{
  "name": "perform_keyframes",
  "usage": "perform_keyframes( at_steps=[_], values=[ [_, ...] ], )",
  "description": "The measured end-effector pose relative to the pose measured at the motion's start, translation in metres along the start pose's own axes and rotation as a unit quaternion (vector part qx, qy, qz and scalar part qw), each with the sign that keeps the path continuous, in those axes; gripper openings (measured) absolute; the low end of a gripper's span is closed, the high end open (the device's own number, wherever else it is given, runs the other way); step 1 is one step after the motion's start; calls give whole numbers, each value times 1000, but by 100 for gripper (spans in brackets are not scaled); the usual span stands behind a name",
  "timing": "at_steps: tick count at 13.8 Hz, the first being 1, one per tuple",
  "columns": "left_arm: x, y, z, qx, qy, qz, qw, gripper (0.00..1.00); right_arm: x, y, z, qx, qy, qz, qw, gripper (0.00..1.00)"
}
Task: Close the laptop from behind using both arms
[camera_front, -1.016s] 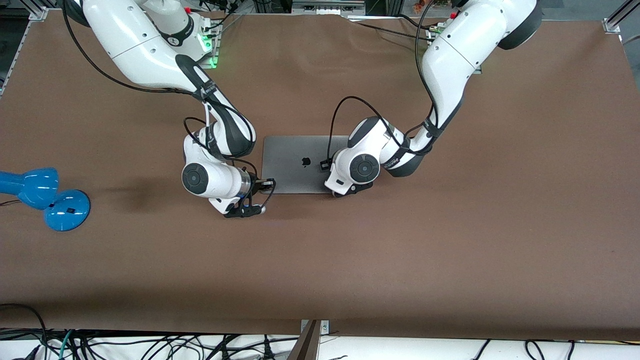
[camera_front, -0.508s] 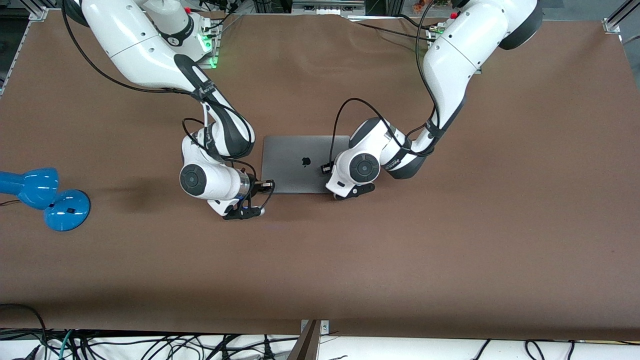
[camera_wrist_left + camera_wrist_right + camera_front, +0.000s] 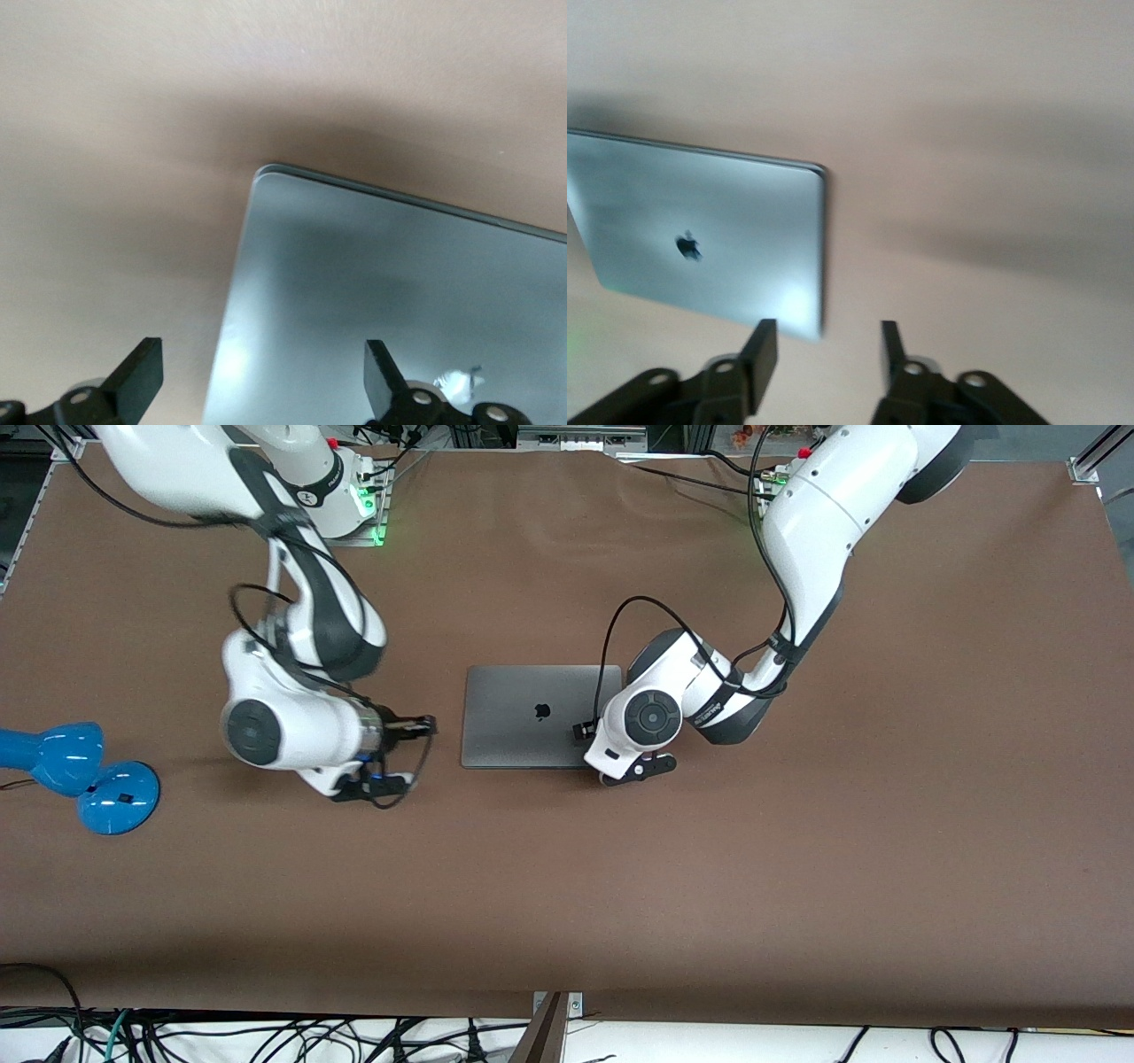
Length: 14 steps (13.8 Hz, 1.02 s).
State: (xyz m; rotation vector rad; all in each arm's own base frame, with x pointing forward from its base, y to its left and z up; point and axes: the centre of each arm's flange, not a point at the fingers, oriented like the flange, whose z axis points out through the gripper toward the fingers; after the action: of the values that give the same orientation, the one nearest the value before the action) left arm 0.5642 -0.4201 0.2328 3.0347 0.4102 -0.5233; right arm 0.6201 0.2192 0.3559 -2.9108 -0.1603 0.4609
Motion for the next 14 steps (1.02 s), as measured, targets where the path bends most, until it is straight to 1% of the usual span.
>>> perform_keyframes(
  at_steps=[1,2,4,6,7,10,12,14],
  values=[
    [-5,-3,-17,10,8,6,1000,100,-11,12,-26,-14,4,4,1000,70],
    [-9,-7,-34,22,22,12,999,100,-22,20,-49,-29,14,6,999,81],
    [-15,-20,-74,32,46,18,998,100,-45,26,-89,-60,33,6,998,99],
    [-19,-45,-111,32,64,26,997,100,-66,26,-121,-85,53,6,995,100],
    [-21,-60,-129,32,74,33,996,100,-76,29,-137,-91,65,10,994,100],
    [-32,-112,-178,40,105,55,992,100,-100,57,-183,-97,102,40,989,100],
    [-42,-148,-206,57,111,68,990,100,-116,84,-207,-98,107,69,987,100],
    [-52,-177,-233,73,111,77,988,100,-129,114,-224,-99,103,78,987,100]
  ],
)
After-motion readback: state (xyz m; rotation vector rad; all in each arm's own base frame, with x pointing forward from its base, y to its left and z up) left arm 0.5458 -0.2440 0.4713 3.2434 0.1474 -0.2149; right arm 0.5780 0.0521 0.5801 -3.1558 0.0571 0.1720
